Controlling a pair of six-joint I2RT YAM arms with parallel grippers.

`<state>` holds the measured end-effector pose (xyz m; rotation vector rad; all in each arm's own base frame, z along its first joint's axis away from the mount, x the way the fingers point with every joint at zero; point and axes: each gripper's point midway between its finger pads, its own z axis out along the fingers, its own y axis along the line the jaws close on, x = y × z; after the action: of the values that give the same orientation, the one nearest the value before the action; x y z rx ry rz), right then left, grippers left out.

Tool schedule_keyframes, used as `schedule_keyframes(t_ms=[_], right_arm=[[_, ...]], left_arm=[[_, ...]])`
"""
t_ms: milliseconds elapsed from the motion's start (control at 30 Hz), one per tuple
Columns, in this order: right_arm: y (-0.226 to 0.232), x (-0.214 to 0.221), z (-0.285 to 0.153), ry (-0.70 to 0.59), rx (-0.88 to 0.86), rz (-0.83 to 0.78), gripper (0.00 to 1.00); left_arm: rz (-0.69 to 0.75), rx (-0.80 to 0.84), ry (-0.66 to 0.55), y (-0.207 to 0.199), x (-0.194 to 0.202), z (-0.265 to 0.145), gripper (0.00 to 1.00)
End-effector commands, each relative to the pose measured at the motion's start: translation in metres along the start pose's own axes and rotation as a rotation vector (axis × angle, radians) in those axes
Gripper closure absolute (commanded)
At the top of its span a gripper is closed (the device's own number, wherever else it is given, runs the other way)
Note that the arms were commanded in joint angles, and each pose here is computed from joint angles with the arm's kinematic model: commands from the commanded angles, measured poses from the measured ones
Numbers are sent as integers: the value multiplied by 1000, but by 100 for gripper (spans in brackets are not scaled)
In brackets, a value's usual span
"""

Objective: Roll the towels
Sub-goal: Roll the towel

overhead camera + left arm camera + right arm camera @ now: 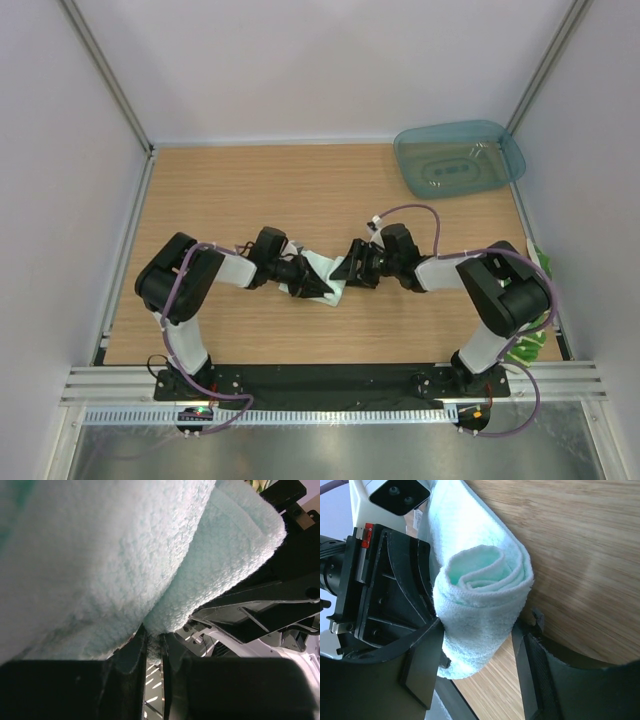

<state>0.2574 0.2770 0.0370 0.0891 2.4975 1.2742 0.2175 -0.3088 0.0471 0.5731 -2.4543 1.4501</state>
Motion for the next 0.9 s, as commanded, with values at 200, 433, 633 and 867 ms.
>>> schedule_keyframes(t_ms=[200, 433, 633, 867], right_arm=[[7, -1, 22, -8, 44, -66, 49], [-2, 1, 25, 16, 168, -88, 64], [0, -1, 20, 44, 270, -122, 67], [13, -2, 19, 69, 365, -182, 69]], left_arm=[[-140, -109, -4, 27, 0, -5, 81], [-96, -230, -47, 32, 3, -19, 60], [8, -387, -139, 36, -5, -39, 55], [191, -578, -301, 28, -15, -68, 52]])
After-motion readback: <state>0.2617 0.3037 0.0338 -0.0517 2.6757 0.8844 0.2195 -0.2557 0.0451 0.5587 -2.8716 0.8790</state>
